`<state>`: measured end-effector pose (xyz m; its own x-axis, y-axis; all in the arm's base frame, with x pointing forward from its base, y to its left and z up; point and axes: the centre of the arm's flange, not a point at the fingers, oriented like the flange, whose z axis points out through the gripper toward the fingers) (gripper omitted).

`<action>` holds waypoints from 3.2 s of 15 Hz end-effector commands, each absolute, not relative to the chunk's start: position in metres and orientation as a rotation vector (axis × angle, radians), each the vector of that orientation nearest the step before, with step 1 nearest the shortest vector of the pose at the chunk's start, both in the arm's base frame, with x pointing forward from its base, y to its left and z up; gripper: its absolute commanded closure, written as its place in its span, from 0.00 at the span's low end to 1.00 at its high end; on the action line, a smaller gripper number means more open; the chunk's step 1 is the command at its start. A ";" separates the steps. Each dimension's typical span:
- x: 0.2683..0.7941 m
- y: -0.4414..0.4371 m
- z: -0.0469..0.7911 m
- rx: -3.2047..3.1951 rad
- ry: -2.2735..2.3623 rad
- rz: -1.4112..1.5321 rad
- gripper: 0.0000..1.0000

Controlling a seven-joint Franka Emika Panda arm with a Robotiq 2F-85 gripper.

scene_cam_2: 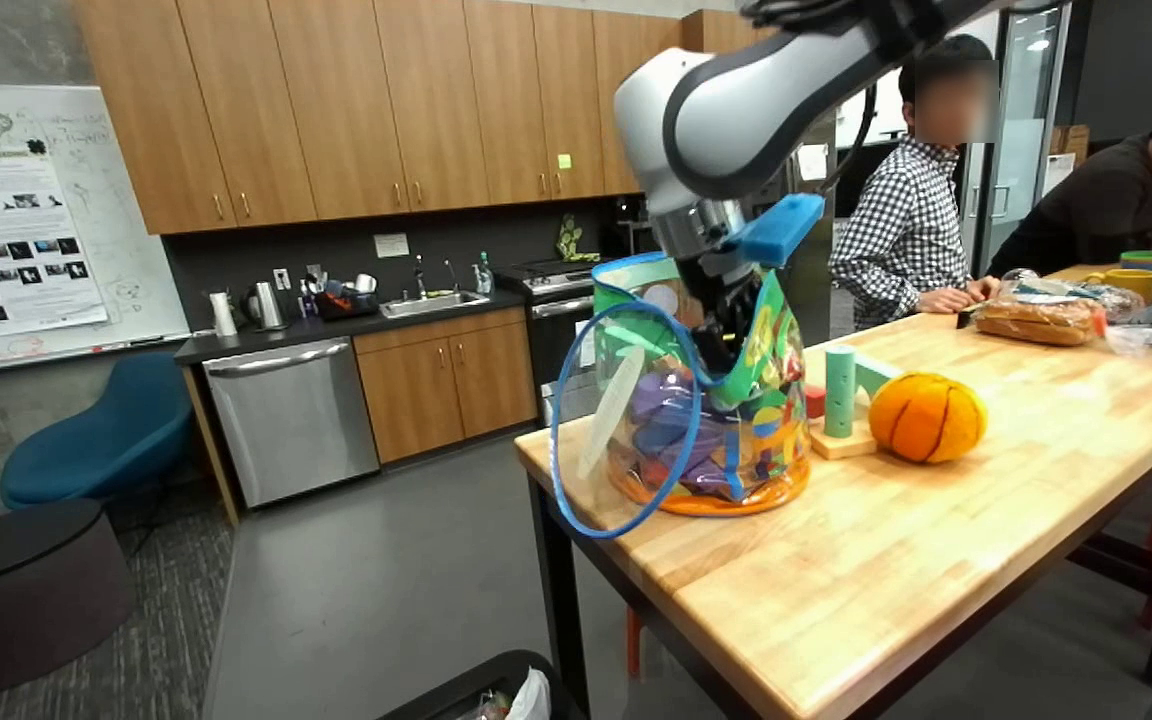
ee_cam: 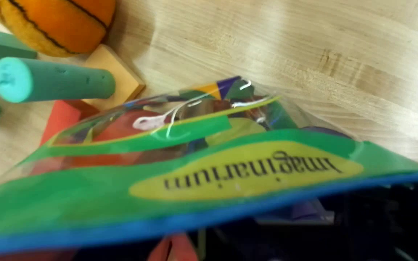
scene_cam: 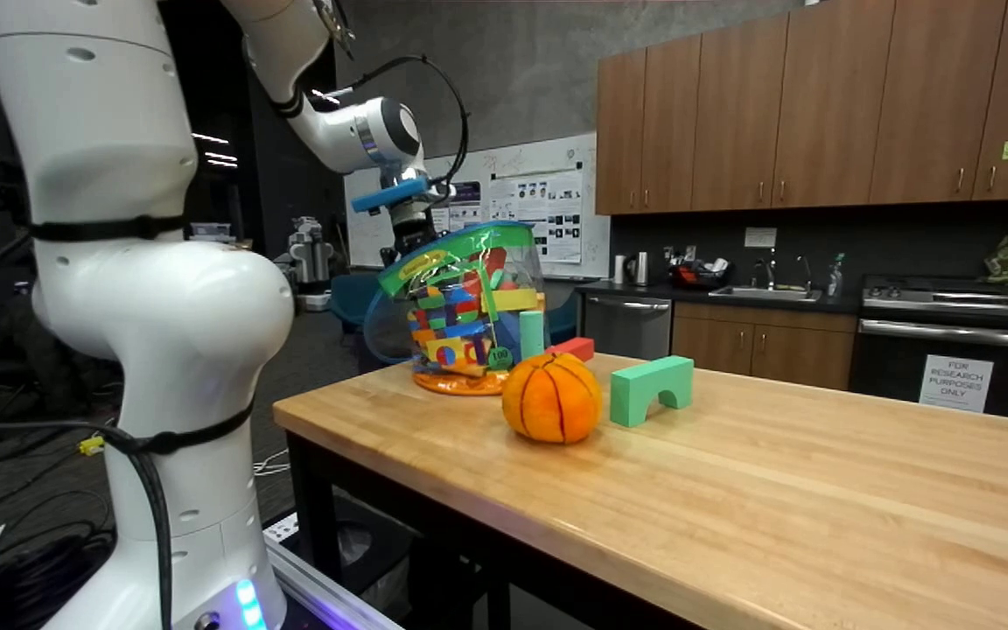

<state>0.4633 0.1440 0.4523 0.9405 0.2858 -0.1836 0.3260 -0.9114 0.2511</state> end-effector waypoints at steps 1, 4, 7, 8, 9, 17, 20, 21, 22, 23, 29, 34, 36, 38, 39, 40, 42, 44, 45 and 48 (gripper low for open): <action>0.422 0.116 0.535 2.759 0.514 0.014 0.58; 0.388 0.105 0.606 2.692 0.544 0.184 0.58; 0.349 0.095 0.677 2.630 0.558 0.326 0.58; 0.334 0.092 0.700 2.614 0.565 0.360 0.58; 0.319 0.087 0.724 2.596 0.572 0.392 0.58; 0.295 0.085 0.742 2.598 0.557 0.444 0.08; 0.300 0.085 0.738 2.602 0.561 0.428 0.08; 0.300 0.085 0.738 2.602 0.561 0.428 0.08; 0.300 0.085 0.738 2.602 0.561 0.428 0.08; 0.300 0.085 0.738 2.602 0.561 0.428 0.08; 0.300 0.085 0.738 2.602 0.561 0.429 0.08; 0.300 0.085 0.738 2.602 0.561 0.429 0.08; 0.300 0.085 0.738 2.601 0.561 0.429 0.08; 0.300 0.085 0.738 2.602 0.561 0.429 0.08; 0.300 0.085 0.738 2.602 0.561 0.429 0.08; 0.300 0.085 0.738 2.602 0.561 0.429 0.08; 0.300 0.085 0.738 2.601 0.561 0.429 0.08; 0.300 0.085 0.738 2.601 0.561 0.429 0.08; 0.300 0.085 0.738 2.602 0.561 0.429 0.08; 0.300 0.085 0.738 2.601 0.561 0.429 0.08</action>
<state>0.2998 0.0849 0.7385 0.8696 0.4504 0.2023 0.3131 -0.8199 0.4793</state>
